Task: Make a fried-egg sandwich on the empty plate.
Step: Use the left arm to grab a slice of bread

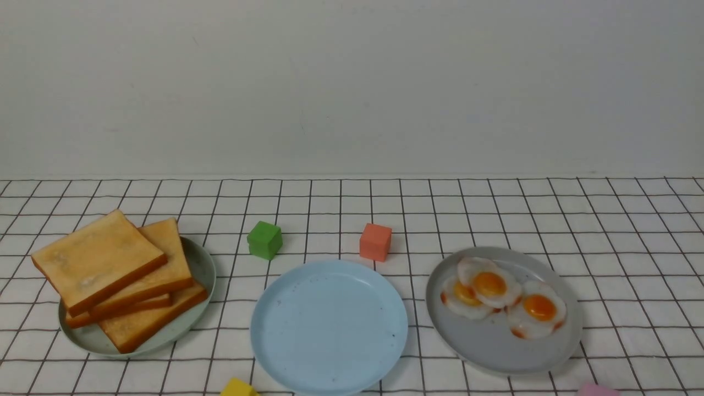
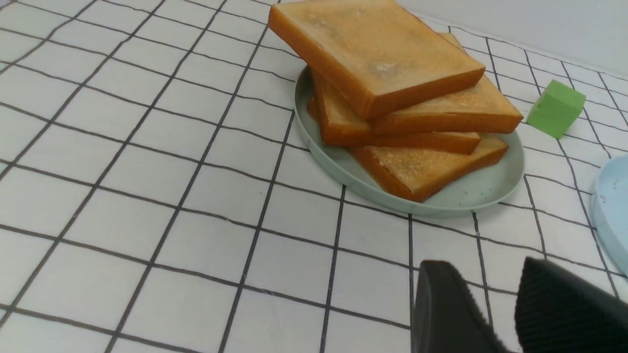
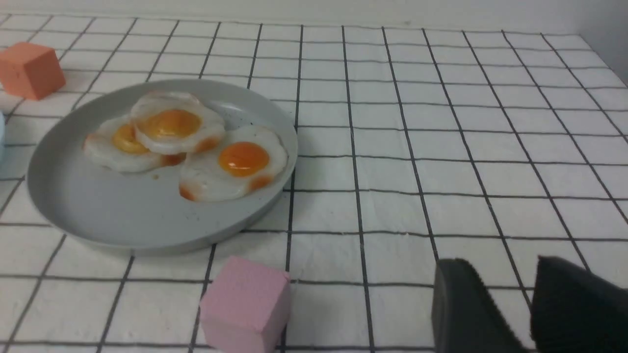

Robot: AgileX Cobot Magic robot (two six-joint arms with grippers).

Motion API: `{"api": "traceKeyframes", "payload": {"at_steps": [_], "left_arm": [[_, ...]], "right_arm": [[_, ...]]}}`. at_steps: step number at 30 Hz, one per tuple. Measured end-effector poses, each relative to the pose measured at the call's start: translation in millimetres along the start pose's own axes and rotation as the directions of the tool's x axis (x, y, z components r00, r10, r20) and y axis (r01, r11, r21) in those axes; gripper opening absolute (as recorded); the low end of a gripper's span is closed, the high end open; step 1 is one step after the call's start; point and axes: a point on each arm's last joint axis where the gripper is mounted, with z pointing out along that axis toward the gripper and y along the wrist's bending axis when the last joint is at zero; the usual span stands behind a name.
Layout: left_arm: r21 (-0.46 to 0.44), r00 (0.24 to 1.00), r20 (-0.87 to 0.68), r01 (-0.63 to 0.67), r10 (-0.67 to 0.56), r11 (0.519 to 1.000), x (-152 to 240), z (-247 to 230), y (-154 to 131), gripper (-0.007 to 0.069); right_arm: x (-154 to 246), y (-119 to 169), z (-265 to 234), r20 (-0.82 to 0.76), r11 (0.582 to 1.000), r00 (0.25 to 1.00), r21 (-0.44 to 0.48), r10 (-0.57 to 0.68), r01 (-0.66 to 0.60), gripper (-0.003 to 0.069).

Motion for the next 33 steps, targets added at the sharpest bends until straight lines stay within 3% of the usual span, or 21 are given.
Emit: {"api": "traceKeyframes", "payload": {"at_steps": [9, 10, 11, 16, 18, 23, 27, 30, 33], "left_arm": [[0.045, 0.989, 0.148, 0.018, -0.025, 0.999, -14, -1, -4, 0.0238], [0.047, 0.988, 0.153, 0.020, -0.027, 0.999, -14, -1, -4, 0.0238], [0.057, 0.984, 0.173, 0.034, -0.044, 0.998, -16, -2, -5, 0.0238], [0.125, 0.949, 0.242, 0.174, -0.200, 0.977, -24, -3, -7, 0.0238], [0.179, 0.902, 0.256, 0.308, -0.347, 0.934, -27, -5, -8, 0.0238], [0.235, 0.841, 0.302, 0.392, -0.450, 0.890, -34, -7, -7, 0.0238], [0.280, 0.791, 0.386, 0.390, -0.475, 0.877, -44, -12, -7, 0.0238], [0.302, 0.786, 0.394, 0.379, -0.476, 0.875, -62, -20, -12, 0.0238], [0.316, 0.797, 0.395, 0.350, -0.458, 0.882, -85, -32, -21, 0.0238]], "right_arm": [[-25, 1, -4, 0.270, 0.989, 0.952, -0.050, 0.145, -0.136, 0.0241], [-26, 1, -4, 0.277, 0.986, 0.949, -0.116, 0.149, -0.120, 0.0241], [-29, 0, -5, 0.314, 0.986, 0.935, -0.058, 0.165, -0.155, 0.0241], [-44, -2, -12, 0.482, 0.976, 0.849, -0.085, 0.216, -0.200, 0.0241], [-50, -3, -15, 0.541, 0.974, 0.810, -0.093, 0.225, -0.208, 0.0241], [-58, -5, -15, 0.590, 0.964, 0.764, -0.117, 0.260, -0.238, 0.0241], [-87, -6, -14, 0.581, 0.920, 0.715, -0.197, 0.388, -0.339, 0.0241], [-125, -8, -9, 0.545, 0.855, 0.661, -0.278, 0.515, -0.438, 0.0241], [-164, -7, -1, 0.498, 0.824, 0.657, -0.315, 0.566, -0.470, 0.0241]]}}
